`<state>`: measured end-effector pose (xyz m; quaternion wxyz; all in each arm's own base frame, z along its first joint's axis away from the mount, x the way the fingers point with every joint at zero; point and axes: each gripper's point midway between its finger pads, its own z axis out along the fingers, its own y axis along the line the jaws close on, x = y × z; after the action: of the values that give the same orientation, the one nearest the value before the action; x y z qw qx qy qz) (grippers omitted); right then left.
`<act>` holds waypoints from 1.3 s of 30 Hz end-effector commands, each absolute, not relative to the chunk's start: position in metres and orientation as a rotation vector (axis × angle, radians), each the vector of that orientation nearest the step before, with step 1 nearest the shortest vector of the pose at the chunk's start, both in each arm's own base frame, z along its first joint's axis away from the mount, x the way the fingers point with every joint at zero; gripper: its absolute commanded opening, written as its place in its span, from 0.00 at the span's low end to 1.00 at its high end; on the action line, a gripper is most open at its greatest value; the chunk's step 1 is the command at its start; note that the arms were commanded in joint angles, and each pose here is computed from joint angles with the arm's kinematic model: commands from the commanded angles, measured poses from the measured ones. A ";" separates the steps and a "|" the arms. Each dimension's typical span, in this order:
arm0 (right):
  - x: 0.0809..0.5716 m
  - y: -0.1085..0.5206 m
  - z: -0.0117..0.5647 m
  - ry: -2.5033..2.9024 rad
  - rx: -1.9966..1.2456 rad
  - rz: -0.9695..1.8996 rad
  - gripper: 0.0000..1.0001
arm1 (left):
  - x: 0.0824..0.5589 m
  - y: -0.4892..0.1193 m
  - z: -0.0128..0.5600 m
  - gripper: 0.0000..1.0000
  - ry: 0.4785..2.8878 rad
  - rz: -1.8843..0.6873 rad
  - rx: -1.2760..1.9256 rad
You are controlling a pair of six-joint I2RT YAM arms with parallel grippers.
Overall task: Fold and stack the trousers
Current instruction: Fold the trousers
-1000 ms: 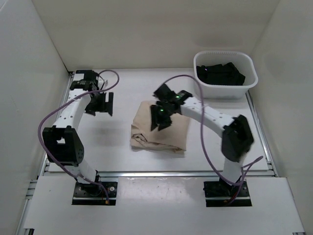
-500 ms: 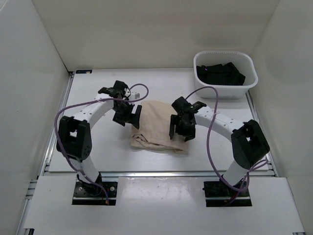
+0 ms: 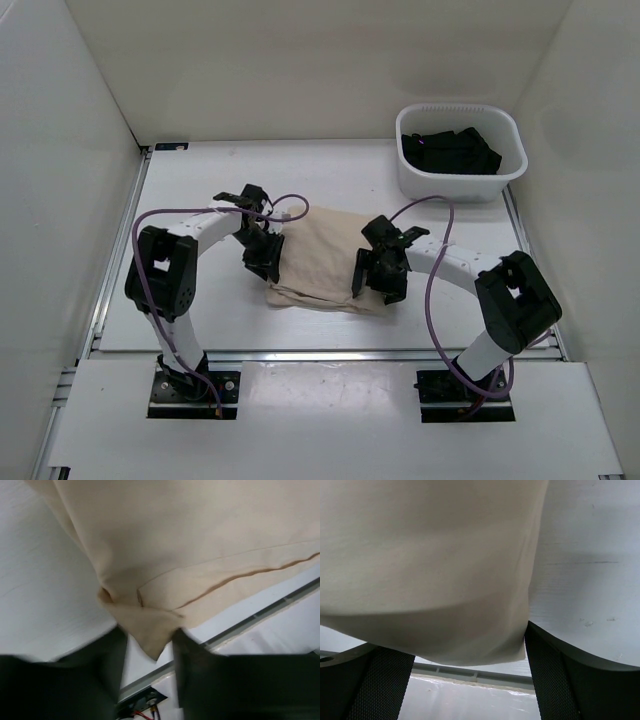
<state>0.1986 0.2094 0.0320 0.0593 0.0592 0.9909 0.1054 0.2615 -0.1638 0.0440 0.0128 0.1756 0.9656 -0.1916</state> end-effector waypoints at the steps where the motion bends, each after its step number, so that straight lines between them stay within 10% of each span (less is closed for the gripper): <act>1: 0.207 0.217 0.036 2.960 0.179 0.381 0.87 | 0.270 -0.178 0.078 0.39 2.891 -0.702 0.577; 4: 0.205 0.212 0.030 2.975 0.181 0.361 0.87 | 0.265 -0.184 0.085 0.14 2.882 -0.766 0.581; 15: 0.200 0.206 0.023 3.003 0.167 0.343 0.88 | 0.231 -0.186 0.153 0.14 2.991 -0.871 0.578; 22: 0.199 0.202 0.021 3.017 0.179 0.355 0.88 | 0.139 -0.137 0.065 0.14 3.450 -0.611 0.572; 29: 0.200 0.201 0.022 3.020 0.178 0.365 0.88 | 0.172 -0.131 0.035 0.14 3.263 -0.449 0.624; 39: 0.215 0.191 0.111 2.868 -0.056 0.348 0.86 | 0.177 -0.108 0.052 0.50 3.099 -0.272 0.632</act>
<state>0.1952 0.1945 0.0604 0.0665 0.0136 0.9902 0.1217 0.1660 -0.1216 0.0428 -0.0719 0.1904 0.9717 -0.1202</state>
